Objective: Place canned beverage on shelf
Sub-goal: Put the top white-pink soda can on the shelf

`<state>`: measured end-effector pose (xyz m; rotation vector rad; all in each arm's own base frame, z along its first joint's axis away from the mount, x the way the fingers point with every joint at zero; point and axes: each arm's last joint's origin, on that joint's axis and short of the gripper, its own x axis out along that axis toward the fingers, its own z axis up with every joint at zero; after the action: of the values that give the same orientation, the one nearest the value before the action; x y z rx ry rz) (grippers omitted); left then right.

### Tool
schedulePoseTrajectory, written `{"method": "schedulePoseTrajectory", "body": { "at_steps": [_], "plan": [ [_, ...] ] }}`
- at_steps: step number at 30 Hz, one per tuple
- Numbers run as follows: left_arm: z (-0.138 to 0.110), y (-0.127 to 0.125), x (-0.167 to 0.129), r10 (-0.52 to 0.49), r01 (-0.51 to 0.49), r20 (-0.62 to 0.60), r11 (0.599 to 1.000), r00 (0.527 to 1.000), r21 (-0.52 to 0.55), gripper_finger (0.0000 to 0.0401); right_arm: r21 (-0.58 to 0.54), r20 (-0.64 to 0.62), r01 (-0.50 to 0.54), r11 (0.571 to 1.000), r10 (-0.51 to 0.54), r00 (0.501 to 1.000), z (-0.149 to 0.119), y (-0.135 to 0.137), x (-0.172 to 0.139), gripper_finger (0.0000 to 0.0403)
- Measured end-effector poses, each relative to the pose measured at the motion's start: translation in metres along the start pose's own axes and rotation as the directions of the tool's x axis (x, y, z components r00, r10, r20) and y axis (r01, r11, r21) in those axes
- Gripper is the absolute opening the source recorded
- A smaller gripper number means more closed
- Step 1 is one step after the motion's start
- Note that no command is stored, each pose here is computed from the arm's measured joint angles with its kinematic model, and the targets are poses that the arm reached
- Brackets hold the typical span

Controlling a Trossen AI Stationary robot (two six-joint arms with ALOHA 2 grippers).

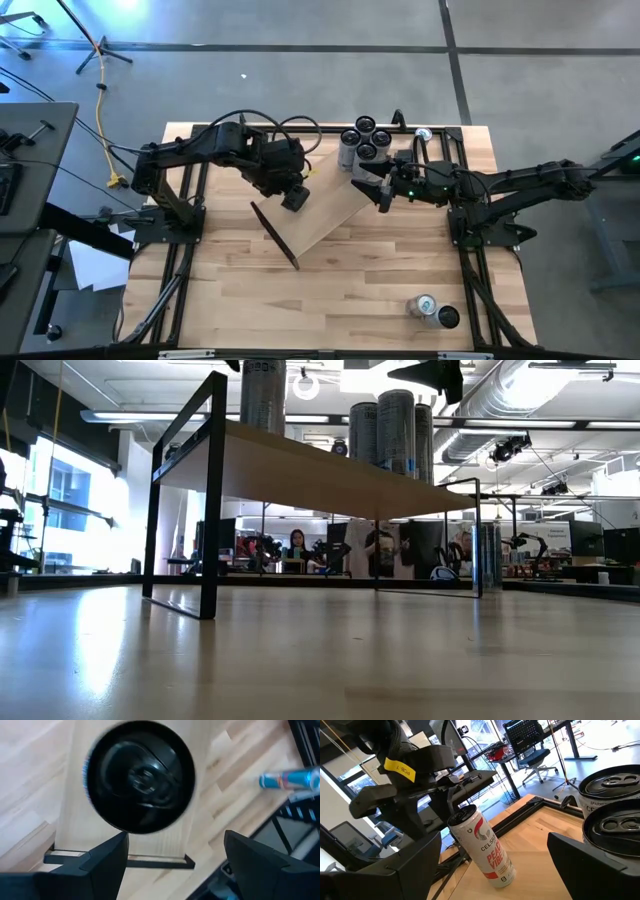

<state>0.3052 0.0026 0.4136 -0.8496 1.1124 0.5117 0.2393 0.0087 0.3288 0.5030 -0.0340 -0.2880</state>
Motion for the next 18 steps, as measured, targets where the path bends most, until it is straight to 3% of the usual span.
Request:
{"method": "schedulePoseTrajectory", "body": {
  "at_steps": [8,18],
  "plan": [
    [-0.004,-0.001,-0.007,-0.072,0.083,-0.069,0.983,0.995,0.162,0.0296,0.000,0.000,0.000,1.000,0.000,1.000,0.000,0.000,0.000,0.0351],
    [-0.028,0.004,-0.060,-0.196,0.180,0.015,0.926,0.980,0.330,0.0296,0.001,0.008,0.014,1.000,-0.014,1.000,0.000,0.000,0.000,0.0351]
  ]
}}
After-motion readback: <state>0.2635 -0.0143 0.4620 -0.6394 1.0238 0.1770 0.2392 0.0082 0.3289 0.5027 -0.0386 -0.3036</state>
